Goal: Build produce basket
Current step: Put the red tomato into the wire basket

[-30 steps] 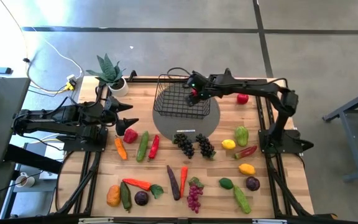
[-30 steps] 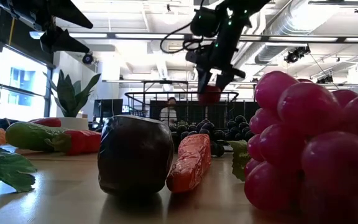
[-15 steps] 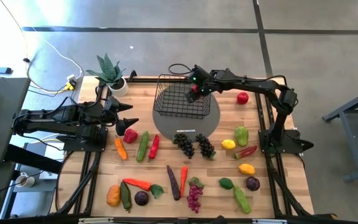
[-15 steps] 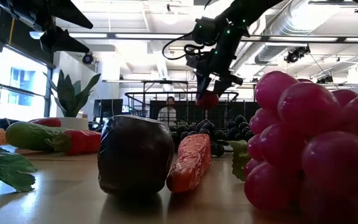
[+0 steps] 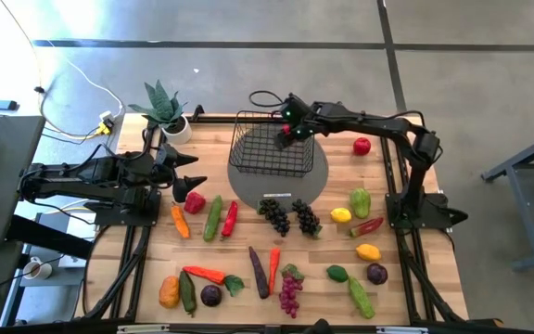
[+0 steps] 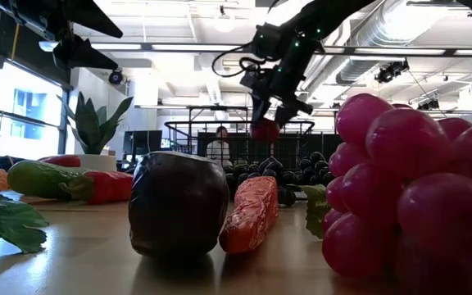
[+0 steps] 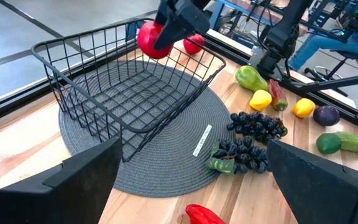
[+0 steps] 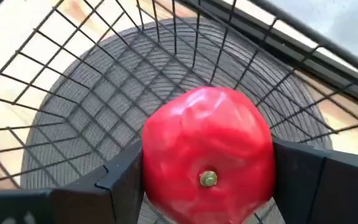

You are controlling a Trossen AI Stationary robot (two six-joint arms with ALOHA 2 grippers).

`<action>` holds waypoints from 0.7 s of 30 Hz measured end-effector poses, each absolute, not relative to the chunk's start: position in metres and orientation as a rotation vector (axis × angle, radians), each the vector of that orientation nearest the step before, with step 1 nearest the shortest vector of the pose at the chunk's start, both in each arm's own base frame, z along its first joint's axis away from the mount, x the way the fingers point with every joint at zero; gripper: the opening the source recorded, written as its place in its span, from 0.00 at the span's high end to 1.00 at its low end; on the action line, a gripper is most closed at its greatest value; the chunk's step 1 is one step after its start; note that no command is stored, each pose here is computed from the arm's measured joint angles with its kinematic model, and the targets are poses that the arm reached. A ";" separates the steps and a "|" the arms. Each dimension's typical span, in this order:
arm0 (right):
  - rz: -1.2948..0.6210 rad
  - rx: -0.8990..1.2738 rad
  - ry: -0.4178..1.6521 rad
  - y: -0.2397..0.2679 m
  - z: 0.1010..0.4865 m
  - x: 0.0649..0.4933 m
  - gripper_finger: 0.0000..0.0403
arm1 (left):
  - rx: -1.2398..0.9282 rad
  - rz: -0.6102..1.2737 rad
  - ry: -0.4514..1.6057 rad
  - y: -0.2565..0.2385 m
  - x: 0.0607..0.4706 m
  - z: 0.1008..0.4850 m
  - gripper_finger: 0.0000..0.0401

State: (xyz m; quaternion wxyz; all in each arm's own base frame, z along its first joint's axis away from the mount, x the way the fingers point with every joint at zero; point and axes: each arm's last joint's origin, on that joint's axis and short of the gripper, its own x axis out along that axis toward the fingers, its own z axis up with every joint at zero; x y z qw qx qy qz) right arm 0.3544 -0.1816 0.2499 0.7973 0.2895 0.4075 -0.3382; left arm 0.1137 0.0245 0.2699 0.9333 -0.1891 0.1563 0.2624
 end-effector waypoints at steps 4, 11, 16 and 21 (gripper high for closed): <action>-0.715 0.620 0.887 -0.176 0.244 0.360 0.39 | -0.386 0.537 0.320 0.024 0.114 0.270 0.03; -0.724 0.619 0.928 -0.179 0.231 0.363 0.39 | -0.386 0.537 0.320 0.024 0.114 0.270 0.03; -0.719 0.617 0.938 -0.179 0.227 0.365 0.39 | -0.386 0.537 0.321 0.024 0.114 0.270 0.03; -0.767 0.589 0.913 -0.182 0.228 0.365 0.32 | -0.386 0.537 0.321 0.024 0.114 0.270 0.03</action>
